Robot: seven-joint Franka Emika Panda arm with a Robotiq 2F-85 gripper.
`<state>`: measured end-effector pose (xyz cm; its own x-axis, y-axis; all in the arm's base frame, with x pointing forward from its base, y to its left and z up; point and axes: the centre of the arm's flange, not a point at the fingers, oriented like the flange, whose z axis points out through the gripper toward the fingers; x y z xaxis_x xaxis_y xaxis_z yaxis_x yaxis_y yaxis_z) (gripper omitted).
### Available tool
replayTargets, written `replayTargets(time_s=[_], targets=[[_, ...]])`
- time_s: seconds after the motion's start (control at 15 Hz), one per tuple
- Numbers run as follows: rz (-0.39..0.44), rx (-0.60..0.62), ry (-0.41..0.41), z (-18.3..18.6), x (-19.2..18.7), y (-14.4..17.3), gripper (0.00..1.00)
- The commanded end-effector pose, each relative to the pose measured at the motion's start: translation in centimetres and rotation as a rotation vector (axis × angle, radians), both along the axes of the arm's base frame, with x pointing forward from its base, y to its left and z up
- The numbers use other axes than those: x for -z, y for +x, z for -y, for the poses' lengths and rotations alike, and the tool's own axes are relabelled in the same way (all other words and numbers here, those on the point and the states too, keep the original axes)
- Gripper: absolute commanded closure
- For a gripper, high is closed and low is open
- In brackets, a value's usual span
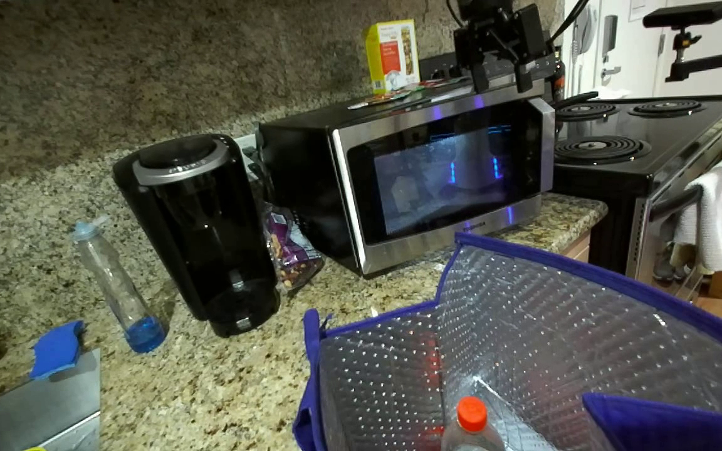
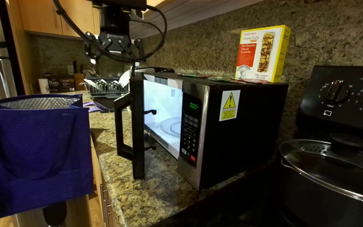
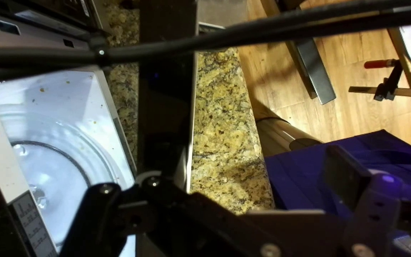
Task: Close the microwave door
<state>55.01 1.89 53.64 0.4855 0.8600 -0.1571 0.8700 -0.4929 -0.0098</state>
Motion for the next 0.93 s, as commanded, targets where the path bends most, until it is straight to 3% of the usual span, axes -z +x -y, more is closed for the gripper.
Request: replayTargets(time_s=[0.0,0.07,0.4,0.87], targets=[[0.038,0.031,-0.023,-0.8,-0.5,-0.2,0.00],[0.049,0.036,-0.006,-1.0,-0.8,-0.4,0.00],[0.177,0.141,-0.071,-2.7,-4.0,-2.6,0.00],[0.099,0.109,0.031,-3.1,-2.2,-3.1,0.00]])
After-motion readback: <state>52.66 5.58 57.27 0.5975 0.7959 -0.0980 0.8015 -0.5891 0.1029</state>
